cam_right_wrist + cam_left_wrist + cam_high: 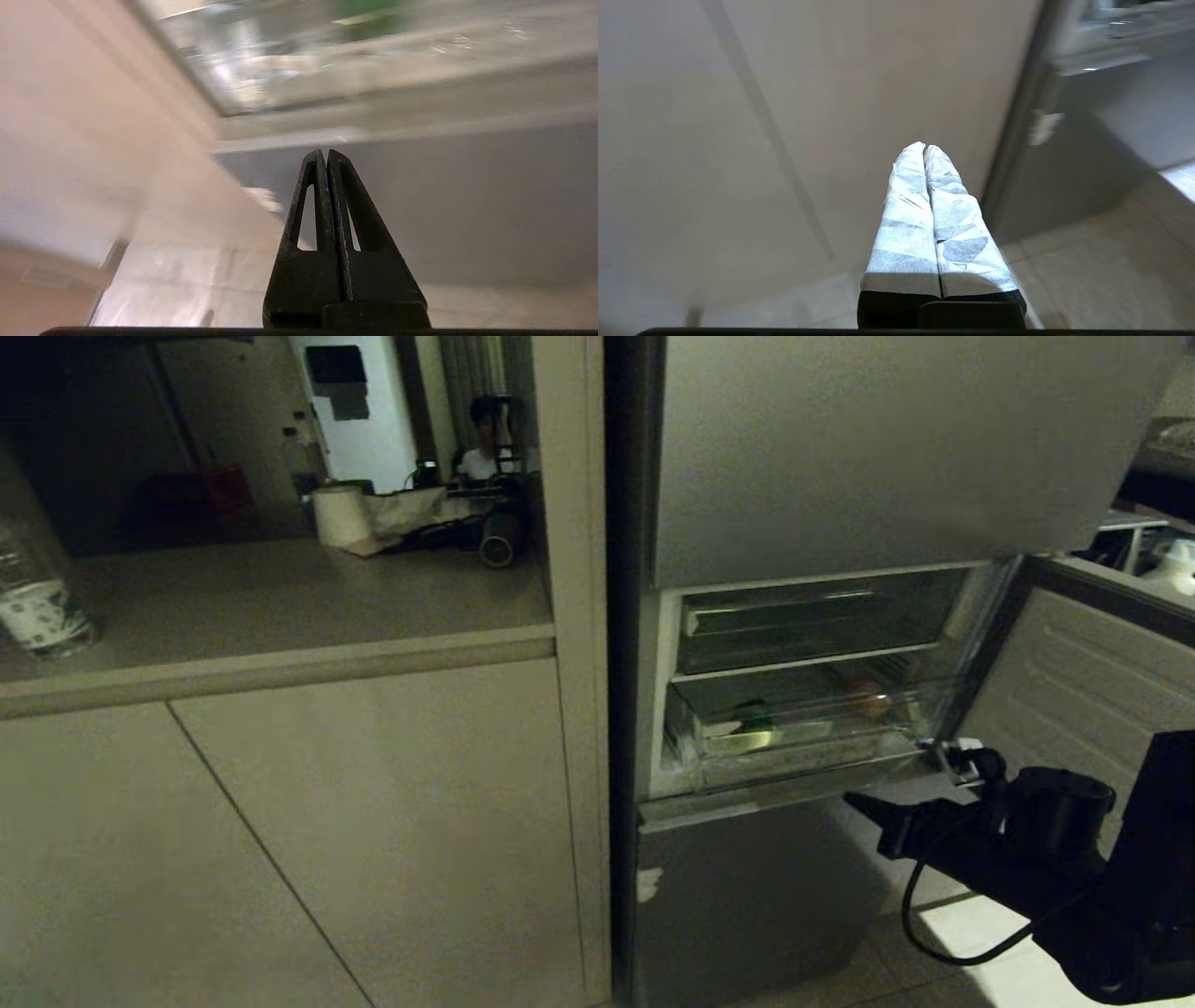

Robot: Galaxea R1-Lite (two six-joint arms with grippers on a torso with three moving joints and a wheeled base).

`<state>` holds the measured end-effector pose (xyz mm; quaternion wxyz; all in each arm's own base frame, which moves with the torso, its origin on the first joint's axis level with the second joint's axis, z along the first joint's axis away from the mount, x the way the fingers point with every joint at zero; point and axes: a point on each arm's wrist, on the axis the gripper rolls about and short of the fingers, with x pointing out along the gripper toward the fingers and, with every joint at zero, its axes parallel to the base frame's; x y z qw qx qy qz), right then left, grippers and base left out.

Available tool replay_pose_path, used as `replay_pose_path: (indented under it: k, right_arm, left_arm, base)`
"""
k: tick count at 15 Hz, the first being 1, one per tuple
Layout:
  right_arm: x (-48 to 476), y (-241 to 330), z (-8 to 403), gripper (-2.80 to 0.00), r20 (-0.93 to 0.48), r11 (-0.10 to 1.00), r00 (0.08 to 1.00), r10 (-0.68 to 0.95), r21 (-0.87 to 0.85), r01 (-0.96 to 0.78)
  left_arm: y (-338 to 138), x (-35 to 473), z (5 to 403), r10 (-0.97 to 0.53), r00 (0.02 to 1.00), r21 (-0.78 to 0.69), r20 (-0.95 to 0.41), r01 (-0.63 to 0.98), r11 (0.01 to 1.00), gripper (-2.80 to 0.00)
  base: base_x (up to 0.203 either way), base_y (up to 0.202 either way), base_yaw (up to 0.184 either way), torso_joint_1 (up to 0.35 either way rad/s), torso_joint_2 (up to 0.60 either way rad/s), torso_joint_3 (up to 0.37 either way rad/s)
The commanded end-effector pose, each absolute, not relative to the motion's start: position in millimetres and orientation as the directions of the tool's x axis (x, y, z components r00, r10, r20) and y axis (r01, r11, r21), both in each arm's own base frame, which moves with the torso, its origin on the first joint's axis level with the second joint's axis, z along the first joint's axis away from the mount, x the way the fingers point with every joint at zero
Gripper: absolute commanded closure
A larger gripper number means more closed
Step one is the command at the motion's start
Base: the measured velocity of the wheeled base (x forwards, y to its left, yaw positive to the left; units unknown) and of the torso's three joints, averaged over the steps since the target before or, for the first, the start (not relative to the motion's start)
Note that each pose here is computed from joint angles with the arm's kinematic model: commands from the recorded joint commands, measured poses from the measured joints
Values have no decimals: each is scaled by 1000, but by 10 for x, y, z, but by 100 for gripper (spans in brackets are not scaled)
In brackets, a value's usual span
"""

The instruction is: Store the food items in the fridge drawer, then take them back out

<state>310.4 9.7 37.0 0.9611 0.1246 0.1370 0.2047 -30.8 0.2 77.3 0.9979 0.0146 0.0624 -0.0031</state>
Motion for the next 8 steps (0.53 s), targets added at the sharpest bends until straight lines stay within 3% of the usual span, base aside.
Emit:
replay_pose_path:
  k: [1, 8]
  right_arm:
    - [3308, 35, 195, 0, -213, 892, 886, 412, 294, -344]
    - [4100, -198, 32, 0, -48, 918, 930, 365, 183, -351]
  left_arm:
    - [2, -307, 772, -5, 992, 29, -127, 8, 1000, 0]
    - [2, -307, 772, -5, 992, 29, -127, 8, 1000, 0]
  base:
    - [4, -3, 106, 2, 1, 2]
    - [1, 0, 8, 1, 0, 1]
